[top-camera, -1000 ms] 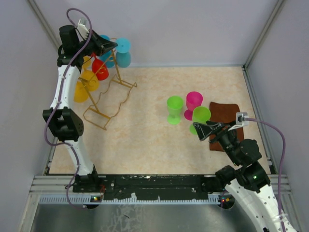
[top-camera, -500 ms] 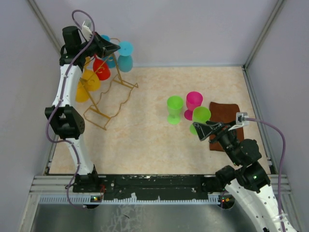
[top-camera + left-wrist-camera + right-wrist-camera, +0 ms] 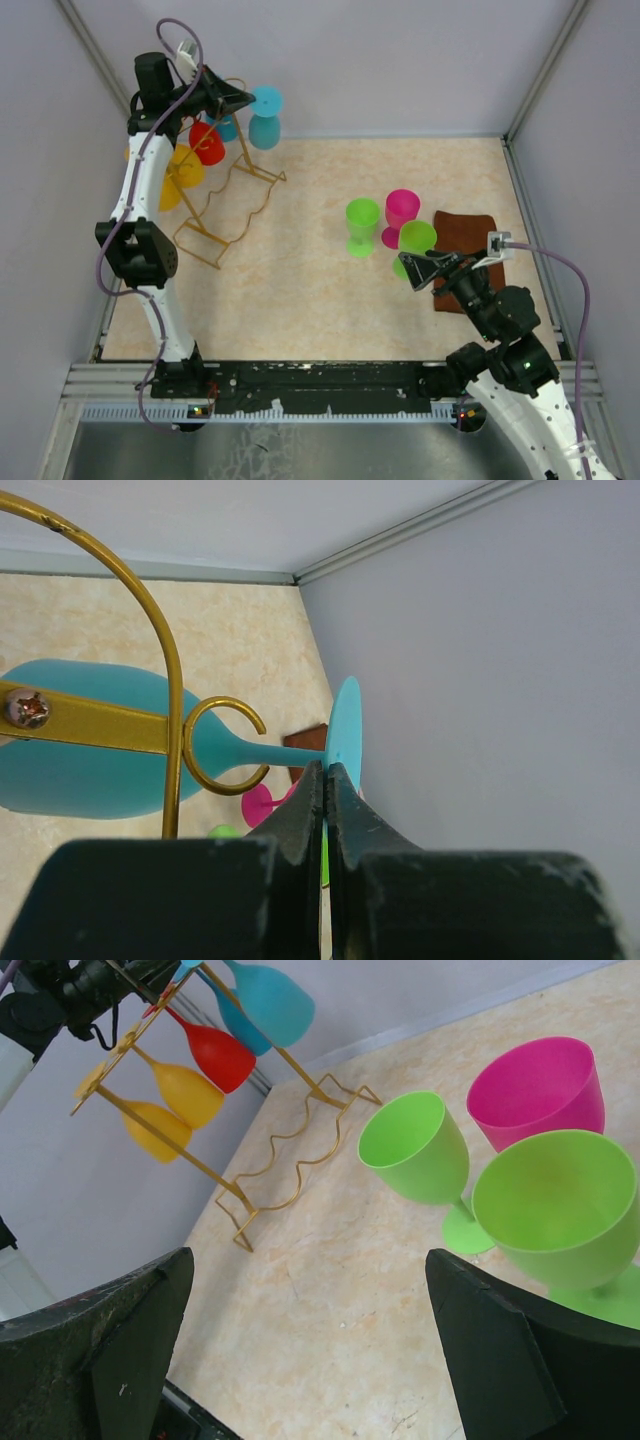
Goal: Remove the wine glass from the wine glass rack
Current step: Pick up the wine glass from the wine rack.
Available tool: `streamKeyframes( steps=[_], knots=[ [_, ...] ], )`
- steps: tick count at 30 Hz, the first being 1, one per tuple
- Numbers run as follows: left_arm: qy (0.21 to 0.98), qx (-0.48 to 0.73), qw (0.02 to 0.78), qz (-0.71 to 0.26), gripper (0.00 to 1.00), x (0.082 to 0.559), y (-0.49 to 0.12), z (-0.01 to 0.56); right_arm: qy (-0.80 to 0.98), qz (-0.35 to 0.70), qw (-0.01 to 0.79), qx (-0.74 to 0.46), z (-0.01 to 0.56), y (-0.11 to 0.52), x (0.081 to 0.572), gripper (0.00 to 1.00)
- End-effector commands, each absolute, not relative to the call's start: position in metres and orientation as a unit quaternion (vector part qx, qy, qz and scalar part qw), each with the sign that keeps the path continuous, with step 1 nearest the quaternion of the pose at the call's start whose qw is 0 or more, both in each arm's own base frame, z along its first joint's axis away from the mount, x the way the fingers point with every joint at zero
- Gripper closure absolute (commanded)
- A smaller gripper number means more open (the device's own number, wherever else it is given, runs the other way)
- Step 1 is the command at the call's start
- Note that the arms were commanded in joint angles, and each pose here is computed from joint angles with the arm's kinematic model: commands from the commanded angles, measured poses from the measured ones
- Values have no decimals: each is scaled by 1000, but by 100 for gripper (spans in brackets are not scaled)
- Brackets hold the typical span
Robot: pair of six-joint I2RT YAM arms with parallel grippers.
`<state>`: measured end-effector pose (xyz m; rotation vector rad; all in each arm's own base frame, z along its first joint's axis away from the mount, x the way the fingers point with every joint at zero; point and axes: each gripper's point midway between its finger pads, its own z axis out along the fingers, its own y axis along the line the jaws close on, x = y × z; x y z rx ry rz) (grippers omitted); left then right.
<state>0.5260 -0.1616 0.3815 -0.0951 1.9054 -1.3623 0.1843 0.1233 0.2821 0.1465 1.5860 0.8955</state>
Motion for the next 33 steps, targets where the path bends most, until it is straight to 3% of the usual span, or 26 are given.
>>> streamKeyframes(
  steps=[1,14,25,33],
  knots=[
    [733,-4,420,-535,100,510,-166,416,666,399,627,65,302,122,183,1],
    [727,65,442,-521,100,462,-195,431,662,402,629,63,306,123,183,1],
    [649,211,487,-546,100,357,-241,433,654,411,634,40,320,130,183,1],
    [622,260,501,-543,100,287,-254,399,640,471,606,-33,341,164,176,4]
  ],
)
